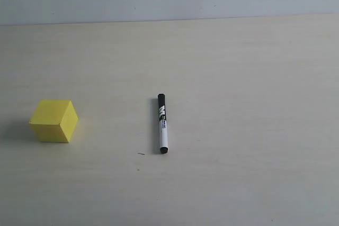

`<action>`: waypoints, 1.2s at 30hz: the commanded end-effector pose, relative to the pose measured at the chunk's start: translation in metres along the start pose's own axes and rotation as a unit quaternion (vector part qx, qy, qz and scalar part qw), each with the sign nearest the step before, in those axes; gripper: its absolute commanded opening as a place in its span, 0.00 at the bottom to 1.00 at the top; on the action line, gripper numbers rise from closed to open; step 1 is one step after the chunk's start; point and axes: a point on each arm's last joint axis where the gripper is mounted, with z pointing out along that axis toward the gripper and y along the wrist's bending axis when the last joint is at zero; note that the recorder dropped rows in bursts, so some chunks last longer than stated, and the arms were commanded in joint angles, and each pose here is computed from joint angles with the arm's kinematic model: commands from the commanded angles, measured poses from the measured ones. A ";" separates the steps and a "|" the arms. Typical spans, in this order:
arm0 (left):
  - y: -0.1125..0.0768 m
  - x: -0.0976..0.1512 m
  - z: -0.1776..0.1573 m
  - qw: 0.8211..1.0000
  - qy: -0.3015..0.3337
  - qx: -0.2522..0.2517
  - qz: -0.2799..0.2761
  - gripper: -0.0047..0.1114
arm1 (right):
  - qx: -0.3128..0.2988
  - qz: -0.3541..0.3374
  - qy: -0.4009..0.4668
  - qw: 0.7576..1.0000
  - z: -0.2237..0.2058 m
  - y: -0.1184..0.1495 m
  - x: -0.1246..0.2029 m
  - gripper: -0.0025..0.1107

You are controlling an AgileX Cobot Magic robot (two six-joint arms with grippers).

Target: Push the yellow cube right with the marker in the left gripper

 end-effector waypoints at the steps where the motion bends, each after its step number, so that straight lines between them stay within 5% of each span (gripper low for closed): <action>1: 0.000 0.000 0.000 1.000 -0.004 0.000 -0.001 0.04 | 0.000 -0.004 -0.002 1.000 0.000 0.000 0.001 0.02; 7: -0.001 -0.012 -0.001 0.998 -0.065 0.006 0.007 0.04 | 0.000 -0.004 -0.002 1.000 0.000 0.000 0.001 0.02; 12: -0.002 -0.022 -0.003 0.988 -0.124 0.023 -0.092 0.04 | 0.000 -0.004 -0.002 1.000 0.000 0.000 0.001 0.02; 17: -0.003 -0.028 -0.005 0.983 -0.156 0.029 -0.093 0.04 | 0.000 -0.004 -0.002 1.000 0.000 0.000 0.001 0.02; 29: -0.002 -0.017 -0.002 0.984 -0.092 0.023 -0.150 0.04 | 0.000 -0.004 -0.002 1.000 0.000 0.000 0.001 0.02; 33: -0.002 -0.021 0.001 0.974 -0.100 0.031 -0.203 0.04 | 0.000 -0.004 -0.002 1.000 0.000 0.000 0.001 0.02; 36: -0.005 -0.046 0.005 0.973 -0.102 0.032 -0.203 0.04 | 0.000 -0.004 -0.002 1.000 0.000 0.000 0.001 0.02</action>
